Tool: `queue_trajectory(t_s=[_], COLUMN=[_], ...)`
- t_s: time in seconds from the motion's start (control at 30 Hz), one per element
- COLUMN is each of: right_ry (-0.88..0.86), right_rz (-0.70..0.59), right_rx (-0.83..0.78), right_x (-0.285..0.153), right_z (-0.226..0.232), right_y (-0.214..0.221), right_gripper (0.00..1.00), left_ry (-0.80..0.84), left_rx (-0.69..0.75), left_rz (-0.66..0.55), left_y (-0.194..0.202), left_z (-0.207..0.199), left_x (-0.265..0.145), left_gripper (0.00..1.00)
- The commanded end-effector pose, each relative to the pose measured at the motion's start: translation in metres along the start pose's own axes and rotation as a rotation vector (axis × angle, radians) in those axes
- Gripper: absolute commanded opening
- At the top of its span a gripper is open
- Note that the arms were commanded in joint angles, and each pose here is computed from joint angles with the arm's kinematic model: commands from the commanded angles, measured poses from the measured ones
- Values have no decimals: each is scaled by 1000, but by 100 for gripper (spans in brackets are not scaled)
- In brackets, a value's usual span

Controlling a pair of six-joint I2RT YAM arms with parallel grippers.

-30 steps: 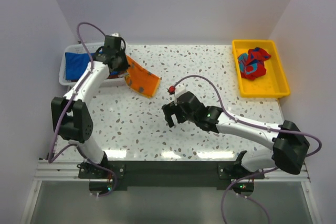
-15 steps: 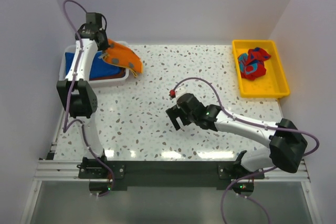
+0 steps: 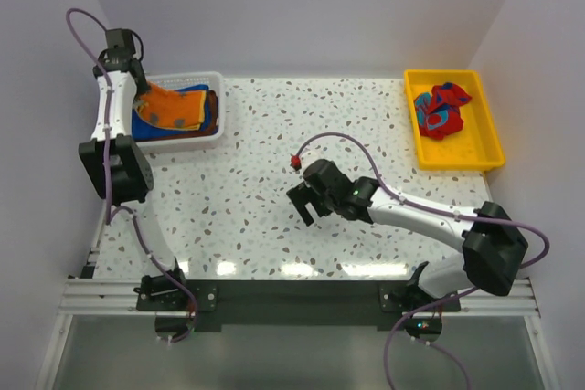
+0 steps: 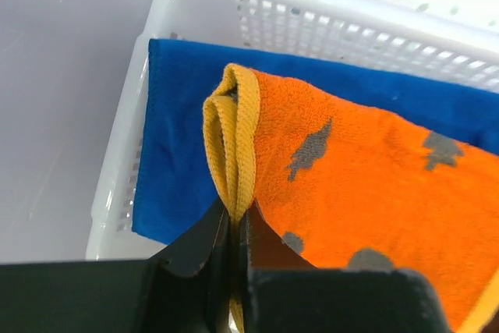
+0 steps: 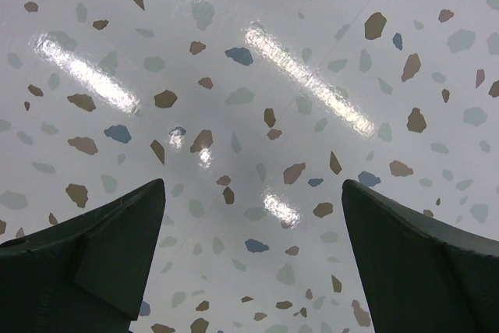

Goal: Fold and stack the towels
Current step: Neatly place the folded towel into the bin

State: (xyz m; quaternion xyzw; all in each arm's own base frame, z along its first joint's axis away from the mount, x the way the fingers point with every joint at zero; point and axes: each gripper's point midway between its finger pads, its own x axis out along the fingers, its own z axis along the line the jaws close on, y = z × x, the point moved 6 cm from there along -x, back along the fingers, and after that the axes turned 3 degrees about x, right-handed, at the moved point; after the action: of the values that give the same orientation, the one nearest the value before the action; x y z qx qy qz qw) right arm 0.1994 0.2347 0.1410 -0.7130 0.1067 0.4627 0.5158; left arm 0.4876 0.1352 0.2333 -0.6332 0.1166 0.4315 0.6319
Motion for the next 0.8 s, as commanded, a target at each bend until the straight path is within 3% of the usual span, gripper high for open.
queue_trajectory(t_s=[0.0,0.17,0.2,0.27,0.3,0.4,0.5,0.77], right_ry=[28,40,46,72,81,126,171,299], right_rz=[-21,-15,-14,-15,-15,-19,-24,-45], right_rx=[-7,-2,-2,2,2,19,45,137], right_x=[-5,-7,-8,-9,-11,-13,-15,-30], right_z=[-4,-6,-7,-10,-11,-18,-26,-63], right_y=[-14,-11,-10,-10,-10,-12,-16,-28], right_gripper=[99,99,99,99,99,99,99,99], left_ry=[-30,-114,-124,-163,-182,-256,-284,-263], left_rx=[34,47,45,36,32,13,-10,-93], left_rz=[9,65,67,59,48,10,-41,-166], left_y=[8,24,25,23,20,6,-10,-28], left_z=[5,11,12,15,19,30,38,50], left_x=[25,52,54,54,53,39,18,-49], left_gripper=[11,39,53,66,77,94,100,100])
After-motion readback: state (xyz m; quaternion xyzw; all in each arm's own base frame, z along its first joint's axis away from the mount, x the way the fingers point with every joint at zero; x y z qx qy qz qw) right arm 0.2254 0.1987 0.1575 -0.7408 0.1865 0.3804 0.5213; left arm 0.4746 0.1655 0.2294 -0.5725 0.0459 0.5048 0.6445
